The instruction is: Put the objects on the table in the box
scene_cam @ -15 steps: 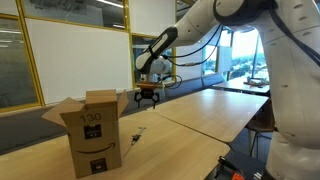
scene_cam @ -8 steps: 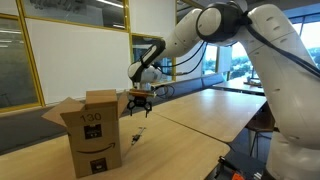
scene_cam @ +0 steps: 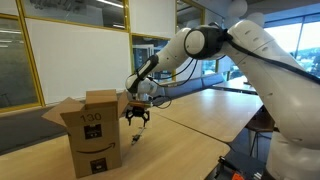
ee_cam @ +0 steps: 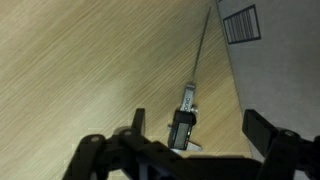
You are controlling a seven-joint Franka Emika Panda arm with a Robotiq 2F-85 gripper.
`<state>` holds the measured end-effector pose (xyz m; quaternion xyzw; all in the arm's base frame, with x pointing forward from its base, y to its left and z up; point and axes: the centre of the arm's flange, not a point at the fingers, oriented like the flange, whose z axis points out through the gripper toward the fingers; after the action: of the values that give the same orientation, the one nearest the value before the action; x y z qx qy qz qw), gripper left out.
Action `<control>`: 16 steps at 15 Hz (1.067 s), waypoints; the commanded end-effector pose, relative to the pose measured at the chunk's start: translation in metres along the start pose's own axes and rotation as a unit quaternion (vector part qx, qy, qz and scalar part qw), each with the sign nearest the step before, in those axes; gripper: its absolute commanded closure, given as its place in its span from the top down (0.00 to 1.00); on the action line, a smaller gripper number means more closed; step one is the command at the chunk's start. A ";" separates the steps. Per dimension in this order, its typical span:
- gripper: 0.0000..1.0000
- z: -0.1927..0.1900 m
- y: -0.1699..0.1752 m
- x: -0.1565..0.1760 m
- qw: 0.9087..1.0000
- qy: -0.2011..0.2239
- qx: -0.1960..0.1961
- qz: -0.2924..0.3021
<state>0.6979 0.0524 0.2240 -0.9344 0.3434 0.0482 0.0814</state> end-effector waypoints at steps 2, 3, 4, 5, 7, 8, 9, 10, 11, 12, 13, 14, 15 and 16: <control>1.00 0.017 -0.014 0.030 1.000 -0.008 -0.008 0.015; 1.00 0.022 -0.013 0.033 1.000 -0.009 -0.011 0.017; 1.00 0.024 -0.013 0.038 1.000 -0.009 -0.011 0.019; 1.00 0.028 -0.012 0.040 1.000 -0.010 -0.013 0.021; 1.00 0.032 -0.016 0.050 0.999 -0.009 -0.016 0.030; 1.00 0.034 -0.017 0.053 0.999 -0.010 -0.017 0.032; 1.00 0.037 -0.020 0.057 0.999 -0.008 -0.020 0.036; 1.00 0.039 -0.022 0.060 0.999 -0.008 -0.022 0.039; 1.00 0.042 -0.023 0.063 0.999 -0.009 -0.023 0.041; 1.00 0.045 -0.024 0.065 0.999 -0.010 -0.024 0.043; 1.00 0.048 -0.024 0.067 0.999 -0.011 -0.026 0.046; 1.00 0.053 -0.025 0.069 0.998 -0.011 -0.028 0.050; 1.00 0.057 -0.025 0.071 0.998 -0.012 -0.029 0.053; 1.00 0.062 -0.024 0.073 0.998 -0.014 -0.031 0.056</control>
<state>0.7398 0.0348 0.1668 -0.9201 0.3798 0.0726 0.0621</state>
